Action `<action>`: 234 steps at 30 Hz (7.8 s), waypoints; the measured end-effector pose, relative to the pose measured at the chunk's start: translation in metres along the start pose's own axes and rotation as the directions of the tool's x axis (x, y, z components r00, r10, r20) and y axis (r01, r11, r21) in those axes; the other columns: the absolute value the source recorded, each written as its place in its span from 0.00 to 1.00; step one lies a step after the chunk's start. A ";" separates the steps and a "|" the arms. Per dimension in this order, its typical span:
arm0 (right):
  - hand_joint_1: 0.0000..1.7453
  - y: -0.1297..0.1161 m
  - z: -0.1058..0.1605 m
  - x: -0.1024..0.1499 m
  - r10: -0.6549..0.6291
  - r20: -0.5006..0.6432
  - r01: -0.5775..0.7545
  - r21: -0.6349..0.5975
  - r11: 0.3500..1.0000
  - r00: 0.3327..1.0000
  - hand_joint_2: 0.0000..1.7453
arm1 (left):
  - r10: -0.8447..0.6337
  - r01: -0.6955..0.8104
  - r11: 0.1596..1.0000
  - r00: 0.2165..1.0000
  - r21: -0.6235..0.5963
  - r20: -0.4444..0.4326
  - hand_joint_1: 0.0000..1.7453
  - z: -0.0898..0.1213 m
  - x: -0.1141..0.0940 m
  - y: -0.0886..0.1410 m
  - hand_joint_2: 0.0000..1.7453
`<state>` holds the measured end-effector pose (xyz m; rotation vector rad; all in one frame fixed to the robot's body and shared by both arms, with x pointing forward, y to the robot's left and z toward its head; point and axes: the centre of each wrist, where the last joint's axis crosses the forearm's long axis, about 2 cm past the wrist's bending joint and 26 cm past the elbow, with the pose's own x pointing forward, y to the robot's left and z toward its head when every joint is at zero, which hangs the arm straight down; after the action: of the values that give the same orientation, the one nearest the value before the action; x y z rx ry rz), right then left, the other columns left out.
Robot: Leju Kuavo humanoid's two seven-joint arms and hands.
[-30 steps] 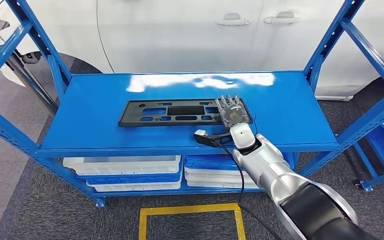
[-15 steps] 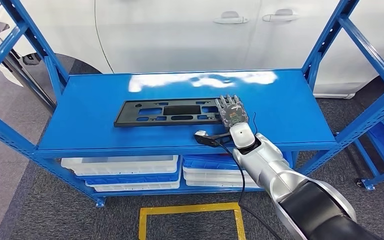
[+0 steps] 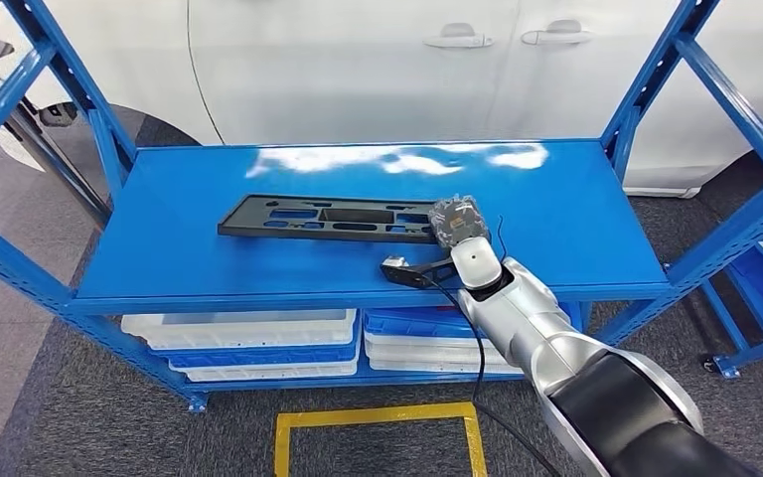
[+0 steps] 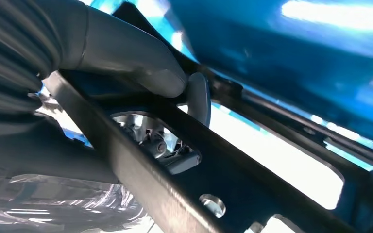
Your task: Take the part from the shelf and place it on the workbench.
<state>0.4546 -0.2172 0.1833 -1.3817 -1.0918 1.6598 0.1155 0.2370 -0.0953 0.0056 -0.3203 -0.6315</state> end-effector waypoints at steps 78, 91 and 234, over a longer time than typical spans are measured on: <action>1.00 -0.035 0.206 0.072 -0.439 0.747 0.855 0.508 -0.105 -0.498 1.00 | 0.002 -0.004 0.998 0.999 0.060 0.032 0.00 0.002 -0.020 -0.010 0.50; 1.00 -0.023 0.229 0.097 -0.486 0.686 0.819 0.561 -0.121 -0.542 1.00 | -0.003 -0.003 0.997 0.997 0.082 0.078 0.00 0.001 -0.019 -0.007 1.00; 1.00 0.026 0.252 0.104 -0.632 0.518 0.781 0.577 -0.241 -0.577 1.00 | 0.018 -0.021 0.998 0.998 0.056 0.052 0.00 0.001 -0.014 -0.009 1.00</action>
<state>0.1877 -0.1751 0.1376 0.8140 -2.0240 0.4973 0.0991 0.2381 -0.0992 0.0400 -0.3875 -0.6034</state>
